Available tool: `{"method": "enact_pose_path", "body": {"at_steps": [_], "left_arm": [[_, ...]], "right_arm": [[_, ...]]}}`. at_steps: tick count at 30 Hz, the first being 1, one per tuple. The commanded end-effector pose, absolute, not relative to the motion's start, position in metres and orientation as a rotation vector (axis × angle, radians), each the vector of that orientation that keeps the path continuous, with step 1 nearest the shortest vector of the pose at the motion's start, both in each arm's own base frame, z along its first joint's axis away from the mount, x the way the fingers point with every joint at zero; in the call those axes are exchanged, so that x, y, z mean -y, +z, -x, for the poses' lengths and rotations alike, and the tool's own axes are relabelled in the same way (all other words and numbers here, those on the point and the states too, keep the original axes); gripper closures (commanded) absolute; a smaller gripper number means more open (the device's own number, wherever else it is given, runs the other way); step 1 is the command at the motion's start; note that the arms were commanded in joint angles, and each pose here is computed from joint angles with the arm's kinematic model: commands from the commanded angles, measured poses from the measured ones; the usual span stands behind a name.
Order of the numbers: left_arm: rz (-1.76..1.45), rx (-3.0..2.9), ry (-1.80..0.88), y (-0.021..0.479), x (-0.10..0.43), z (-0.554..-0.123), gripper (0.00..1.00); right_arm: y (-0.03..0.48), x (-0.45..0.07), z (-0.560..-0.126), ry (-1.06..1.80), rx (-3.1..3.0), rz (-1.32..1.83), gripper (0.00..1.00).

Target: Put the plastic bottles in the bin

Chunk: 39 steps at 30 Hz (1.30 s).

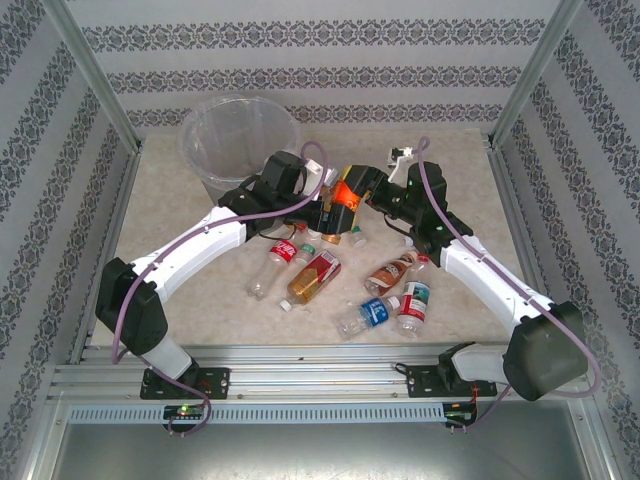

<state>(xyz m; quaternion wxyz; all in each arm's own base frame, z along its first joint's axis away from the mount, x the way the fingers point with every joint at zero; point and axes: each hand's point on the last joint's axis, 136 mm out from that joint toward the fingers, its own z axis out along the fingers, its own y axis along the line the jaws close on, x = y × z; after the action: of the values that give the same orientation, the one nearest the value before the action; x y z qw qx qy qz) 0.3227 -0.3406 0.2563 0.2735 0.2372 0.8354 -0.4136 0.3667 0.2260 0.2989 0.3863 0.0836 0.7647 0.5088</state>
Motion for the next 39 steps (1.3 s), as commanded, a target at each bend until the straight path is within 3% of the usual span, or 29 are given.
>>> {"method": "enact_pose_path", "body": {"at_steps": [1,8,16,24,30,39], "left_arm": [[-0.664,-2.198,-1.149,0.266,0.349,-0.319,0.25],[-0.677,-2.174,-1.137,0.271,0.347,-0.318,0.37],[-0.678,-2.15,-1.147,0.279,0.345,-0.316,0.46],[-0.667,-2.13,-1.118,0.288,0.335,-0.321,0.47],[-0.696,-2.129,-1.034,0.298,0.326,-0.323,0.45],[-0.655,-2.132,-0.615,0.328,0.283,-0.352,0.43]], "right_arm": [[0.331,-0.234,-0.359,1.359,-1.864,-0.14,0.46],[0.33,-0.236,-0.357,1.369,-1.873,-0.129,0.43],[0.339,-0.222,-0.352,1.373,-1.845,-0.144,0.21],[0.357,-0.201,-0.331,1.41,-1.81,-0.053,0.02],[0.374,-0.202,-0.3,1.341,-1.82,0.196,0.02],[0.388,-0.188,-0.269,1.14,-1.805,0.352,0.02]]}}
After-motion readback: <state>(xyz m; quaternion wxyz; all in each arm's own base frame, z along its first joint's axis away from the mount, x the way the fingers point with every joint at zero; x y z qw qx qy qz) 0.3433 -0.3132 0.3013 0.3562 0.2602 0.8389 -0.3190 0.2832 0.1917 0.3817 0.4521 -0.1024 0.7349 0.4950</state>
